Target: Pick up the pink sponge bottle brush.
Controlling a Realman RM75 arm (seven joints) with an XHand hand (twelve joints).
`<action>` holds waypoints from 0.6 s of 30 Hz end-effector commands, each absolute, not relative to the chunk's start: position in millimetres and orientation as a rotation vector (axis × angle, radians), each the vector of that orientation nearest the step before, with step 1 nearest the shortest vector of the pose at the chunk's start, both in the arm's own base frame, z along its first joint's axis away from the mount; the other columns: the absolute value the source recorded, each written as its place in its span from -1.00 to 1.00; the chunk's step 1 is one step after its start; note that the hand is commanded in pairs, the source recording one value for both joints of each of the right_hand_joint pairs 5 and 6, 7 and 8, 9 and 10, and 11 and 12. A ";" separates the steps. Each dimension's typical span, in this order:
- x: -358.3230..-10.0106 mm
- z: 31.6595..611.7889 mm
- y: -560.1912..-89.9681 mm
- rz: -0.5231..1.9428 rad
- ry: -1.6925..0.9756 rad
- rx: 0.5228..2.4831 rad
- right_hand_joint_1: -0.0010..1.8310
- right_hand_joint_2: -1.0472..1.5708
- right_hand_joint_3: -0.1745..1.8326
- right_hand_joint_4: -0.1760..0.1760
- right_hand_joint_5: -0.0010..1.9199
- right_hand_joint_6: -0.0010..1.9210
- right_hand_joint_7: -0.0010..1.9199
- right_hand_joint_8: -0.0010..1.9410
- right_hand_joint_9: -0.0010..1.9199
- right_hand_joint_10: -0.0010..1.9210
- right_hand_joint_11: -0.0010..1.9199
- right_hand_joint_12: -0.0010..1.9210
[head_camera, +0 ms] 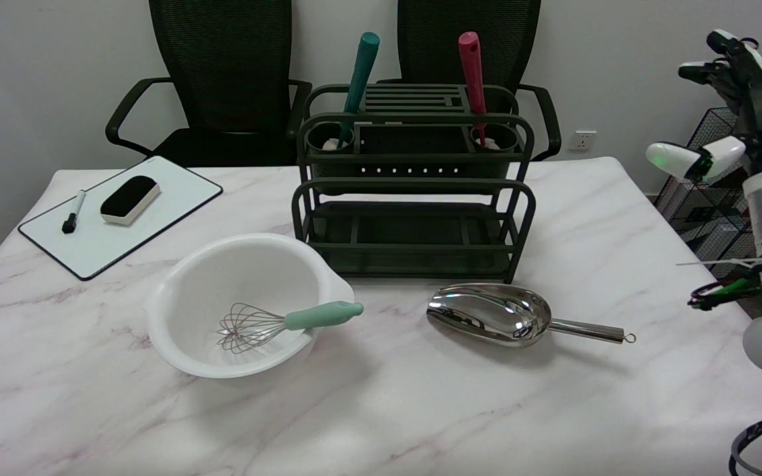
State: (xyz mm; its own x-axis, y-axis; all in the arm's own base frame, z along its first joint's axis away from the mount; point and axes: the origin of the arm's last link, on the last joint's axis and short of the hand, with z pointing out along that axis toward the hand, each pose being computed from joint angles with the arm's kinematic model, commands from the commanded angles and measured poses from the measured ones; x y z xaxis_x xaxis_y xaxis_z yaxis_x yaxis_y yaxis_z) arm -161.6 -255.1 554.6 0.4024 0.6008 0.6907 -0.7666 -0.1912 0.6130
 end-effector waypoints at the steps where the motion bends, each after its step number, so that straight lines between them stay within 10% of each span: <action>1: -156.9 533.0 -333.7 1.409 -0.537 1.355 0.22 -0.58 0.36 0.00 -0.71 -0.71 -0.41 -0.41 -0.56 -0.56 -0.84 -0.84; 18: -132.6 474.4 -402.8 1.405 -0.634 1.526 0.22 -0.55 0.29 0.00 -0.59 -0.59 -0.38 -0.39 -0.52 -0.52 -0.84 -0.84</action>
State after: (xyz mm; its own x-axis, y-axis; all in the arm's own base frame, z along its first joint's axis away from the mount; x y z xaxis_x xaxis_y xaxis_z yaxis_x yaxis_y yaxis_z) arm -150.9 -341.9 515.6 0.2451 0.3702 0.8960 -0.8480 -0.3662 0.3833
